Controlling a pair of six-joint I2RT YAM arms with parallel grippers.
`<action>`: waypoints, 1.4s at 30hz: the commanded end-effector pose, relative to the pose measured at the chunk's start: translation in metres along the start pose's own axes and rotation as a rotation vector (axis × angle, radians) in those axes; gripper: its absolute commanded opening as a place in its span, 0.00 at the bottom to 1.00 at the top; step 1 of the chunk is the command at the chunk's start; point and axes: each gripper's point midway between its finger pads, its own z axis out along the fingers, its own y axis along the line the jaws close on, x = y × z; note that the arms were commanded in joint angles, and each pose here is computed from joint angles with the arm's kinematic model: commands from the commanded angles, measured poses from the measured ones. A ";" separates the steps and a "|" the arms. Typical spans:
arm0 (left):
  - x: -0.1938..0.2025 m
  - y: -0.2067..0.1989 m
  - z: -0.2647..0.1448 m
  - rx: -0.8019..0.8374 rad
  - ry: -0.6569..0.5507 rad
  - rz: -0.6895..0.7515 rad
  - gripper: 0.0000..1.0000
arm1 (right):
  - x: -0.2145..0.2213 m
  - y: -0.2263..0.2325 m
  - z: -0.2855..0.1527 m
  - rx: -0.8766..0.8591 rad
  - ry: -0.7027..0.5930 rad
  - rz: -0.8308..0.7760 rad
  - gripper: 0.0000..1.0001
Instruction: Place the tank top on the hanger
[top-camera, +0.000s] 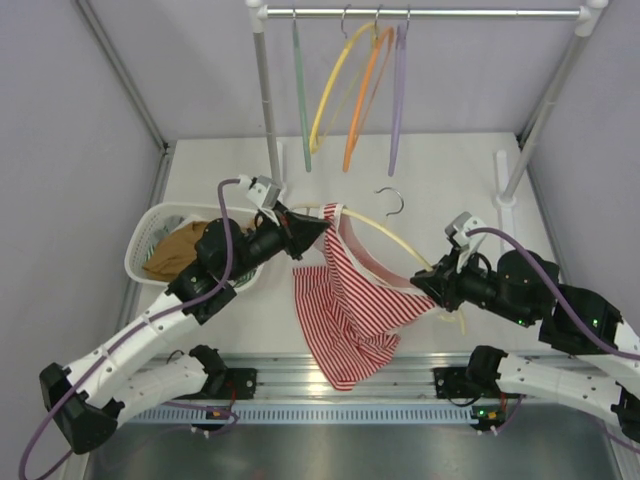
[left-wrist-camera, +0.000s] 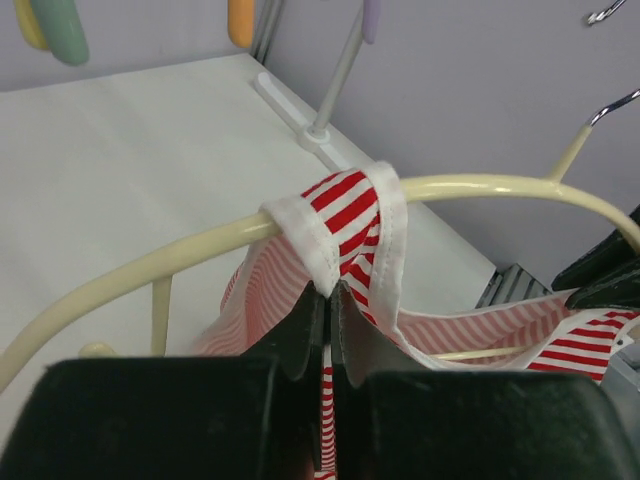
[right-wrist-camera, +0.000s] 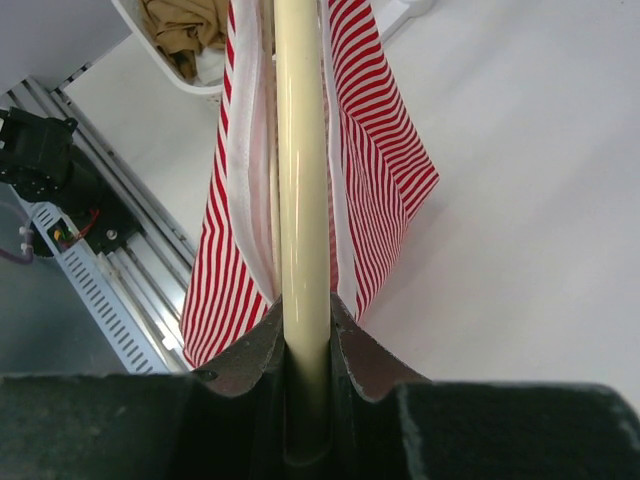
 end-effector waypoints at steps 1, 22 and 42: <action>-0.056 -0.020 -0.001 0.034 -0.137 0.009 0.00 | -0.035 0.003 -0.017 -0.013 -0.113 0.034 0.00; -0.093 -0.043 0.025 0.093 -0.129 0.009 0.49 | -0.074 -0.006 -0.064 0.033 -0.186 0.107 0.00; -0.139 -0.089 -0.011 0.257 -0.237 0.053 0.50 | -0.099 -0.058 -0.171 0.255 -0.249 0.221 0.00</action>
